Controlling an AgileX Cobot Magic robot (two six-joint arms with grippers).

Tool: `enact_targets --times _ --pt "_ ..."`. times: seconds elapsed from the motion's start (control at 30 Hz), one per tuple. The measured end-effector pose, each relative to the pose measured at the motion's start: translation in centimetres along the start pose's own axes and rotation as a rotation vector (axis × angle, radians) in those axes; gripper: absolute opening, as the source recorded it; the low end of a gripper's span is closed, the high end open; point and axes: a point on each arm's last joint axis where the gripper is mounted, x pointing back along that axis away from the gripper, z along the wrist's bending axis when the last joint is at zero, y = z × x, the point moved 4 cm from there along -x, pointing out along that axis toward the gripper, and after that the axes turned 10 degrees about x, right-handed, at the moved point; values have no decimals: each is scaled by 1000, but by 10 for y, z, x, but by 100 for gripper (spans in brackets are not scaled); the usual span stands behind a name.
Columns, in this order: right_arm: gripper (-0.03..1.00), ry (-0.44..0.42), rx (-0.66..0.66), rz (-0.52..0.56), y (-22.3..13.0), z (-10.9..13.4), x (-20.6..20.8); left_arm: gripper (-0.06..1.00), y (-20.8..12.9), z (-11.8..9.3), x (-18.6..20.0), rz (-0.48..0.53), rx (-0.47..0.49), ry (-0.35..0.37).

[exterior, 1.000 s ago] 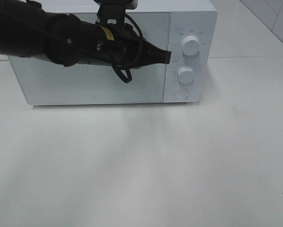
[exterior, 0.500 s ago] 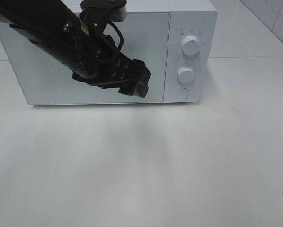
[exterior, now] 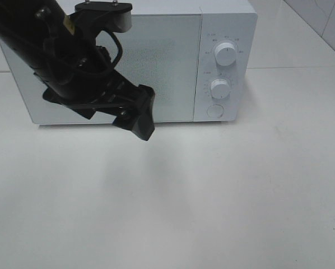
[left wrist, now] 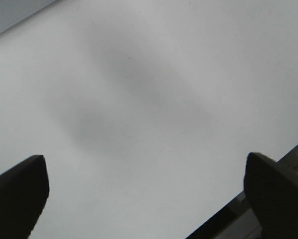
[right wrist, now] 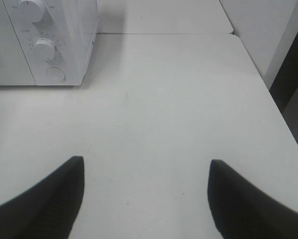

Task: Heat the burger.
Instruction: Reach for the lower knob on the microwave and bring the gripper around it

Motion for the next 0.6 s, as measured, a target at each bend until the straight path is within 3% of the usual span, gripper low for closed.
enact_targets --times 0.2,0.23,0.43,0.6 --pt "66 0 0 0 0 0 0 99 -7 39 18 79 104 52" --pt "66 0 0 0 0 0 0 99 -7 55 27 78 150 68" --pt "66 0 0 0 0 0 0 99 -10 89 55 42 257 101" --pt "66 0 0 0 0 0 0 99 -32 131 82 -8 379 156"
